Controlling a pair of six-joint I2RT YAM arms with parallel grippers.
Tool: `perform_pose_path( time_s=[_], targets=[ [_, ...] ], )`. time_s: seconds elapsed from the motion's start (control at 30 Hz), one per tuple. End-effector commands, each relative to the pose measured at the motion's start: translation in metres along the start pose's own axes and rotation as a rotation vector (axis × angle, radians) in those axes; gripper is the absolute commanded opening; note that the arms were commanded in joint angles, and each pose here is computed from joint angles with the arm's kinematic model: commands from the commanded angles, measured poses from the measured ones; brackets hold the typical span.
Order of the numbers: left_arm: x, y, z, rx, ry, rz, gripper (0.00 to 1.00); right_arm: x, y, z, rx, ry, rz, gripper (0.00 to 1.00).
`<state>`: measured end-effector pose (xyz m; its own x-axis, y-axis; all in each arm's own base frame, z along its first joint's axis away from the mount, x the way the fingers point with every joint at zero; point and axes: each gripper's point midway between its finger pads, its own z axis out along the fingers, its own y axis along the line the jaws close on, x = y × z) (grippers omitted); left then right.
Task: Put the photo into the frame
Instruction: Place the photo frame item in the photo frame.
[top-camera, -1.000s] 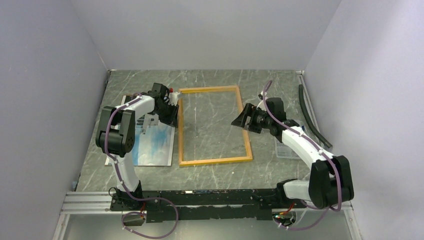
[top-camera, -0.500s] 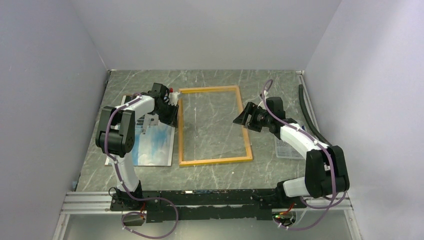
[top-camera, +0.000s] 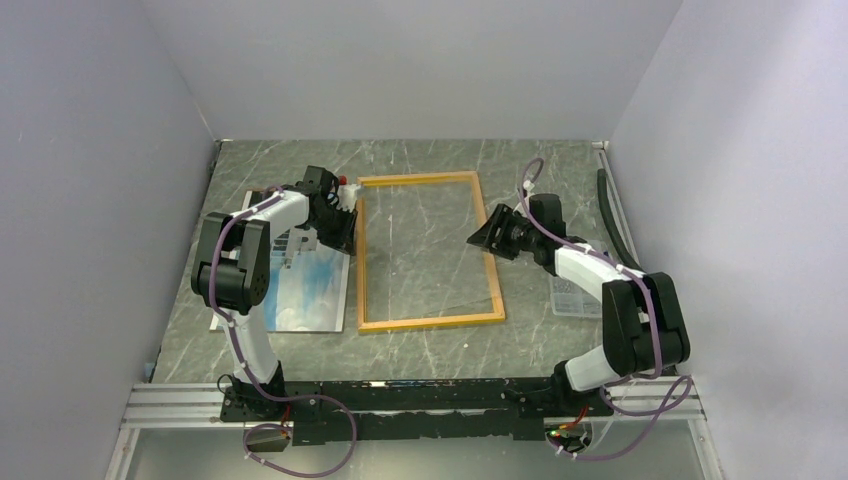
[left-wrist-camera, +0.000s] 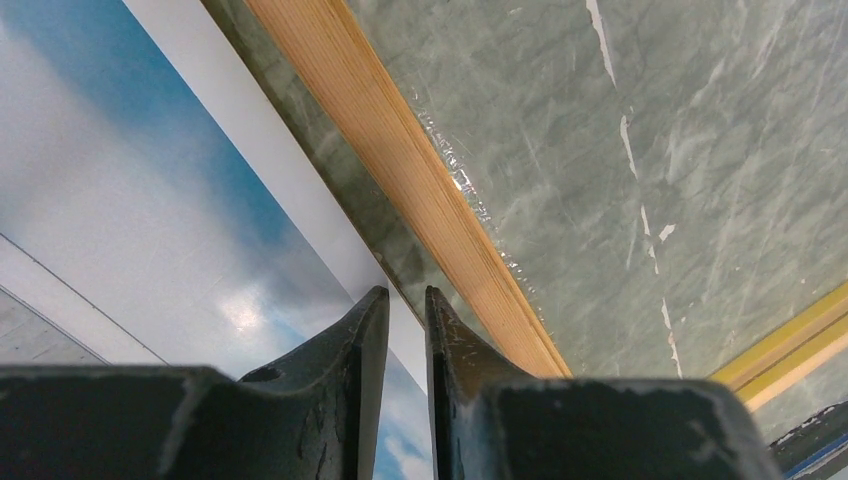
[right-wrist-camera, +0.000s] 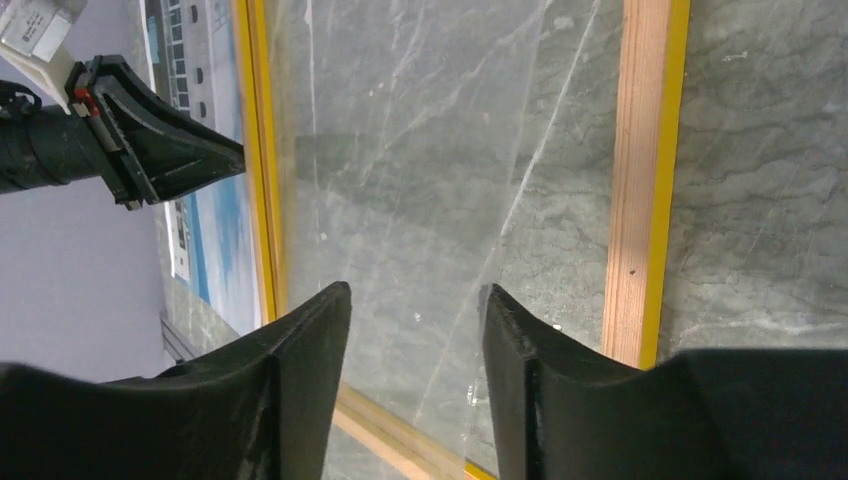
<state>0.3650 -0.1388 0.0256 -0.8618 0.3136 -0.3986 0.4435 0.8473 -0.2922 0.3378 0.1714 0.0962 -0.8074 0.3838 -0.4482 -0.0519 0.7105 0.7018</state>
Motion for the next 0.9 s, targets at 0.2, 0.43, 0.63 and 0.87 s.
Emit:
perform_pose_path(
  time_s=[0.2, 0.43, 0.63, 0.87],
  targets=[
    [-0.003, -0.006, -0.009, 0.003, -0.011, 0.029, 0.25, -0.03, 0.031, -0.01, -0.105, -0.108, -0.067, 0.22],
    [-0.004, -0.005, -0.007, 0.001, -0.009, 0.023, 0.25, -0.03, 0.056, -0.027, -0.189, -0.159, -0.142, 0.03],
    [-0.005, -0.004, -0.006, -0.002, -0.003, 0.014, 0.24, -0.023, 0.079, -0.032, -0.222, -0.158, -0.177, 0.0],
    [-0.002, -0.003, -0.002, -0.002, 0.003, 0.002, 0.23, -0.019, 0.102, -0.043, -0.308, -0.182, -0.123, 0.0]
  ],
)
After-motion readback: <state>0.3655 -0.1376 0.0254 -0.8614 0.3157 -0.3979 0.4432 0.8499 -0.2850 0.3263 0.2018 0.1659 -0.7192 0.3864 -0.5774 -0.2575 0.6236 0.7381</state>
